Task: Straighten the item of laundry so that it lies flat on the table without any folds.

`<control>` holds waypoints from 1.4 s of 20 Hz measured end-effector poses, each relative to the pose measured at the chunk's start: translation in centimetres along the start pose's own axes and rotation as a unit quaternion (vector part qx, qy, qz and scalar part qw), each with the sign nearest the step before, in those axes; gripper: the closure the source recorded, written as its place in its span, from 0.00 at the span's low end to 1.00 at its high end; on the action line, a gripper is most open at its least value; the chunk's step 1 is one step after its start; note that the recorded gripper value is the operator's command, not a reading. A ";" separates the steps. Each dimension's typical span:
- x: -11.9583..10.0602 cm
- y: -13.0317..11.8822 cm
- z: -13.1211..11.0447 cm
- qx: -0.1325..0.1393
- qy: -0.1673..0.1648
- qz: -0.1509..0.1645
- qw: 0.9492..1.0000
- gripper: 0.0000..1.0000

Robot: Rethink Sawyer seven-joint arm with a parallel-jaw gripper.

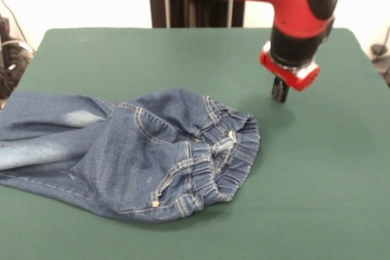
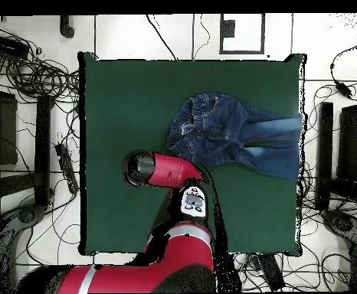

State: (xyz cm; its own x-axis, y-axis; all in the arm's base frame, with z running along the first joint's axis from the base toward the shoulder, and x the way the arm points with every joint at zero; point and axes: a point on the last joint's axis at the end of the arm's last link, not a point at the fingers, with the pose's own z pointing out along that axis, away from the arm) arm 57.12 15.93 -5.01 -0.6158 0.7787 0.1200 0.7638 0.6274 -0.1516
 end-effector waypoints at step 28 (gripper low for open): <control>-2.8 0.7 -0.4 0.042 0.016 0.010 0.999 0.00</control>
State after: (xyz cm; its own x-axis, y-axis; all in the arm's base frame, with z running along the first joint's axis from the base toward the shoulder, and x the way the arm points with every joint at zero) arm 59.45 14.22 -5.06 -0.5938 0.7911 0.1466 0.7557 0.6109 -0.2358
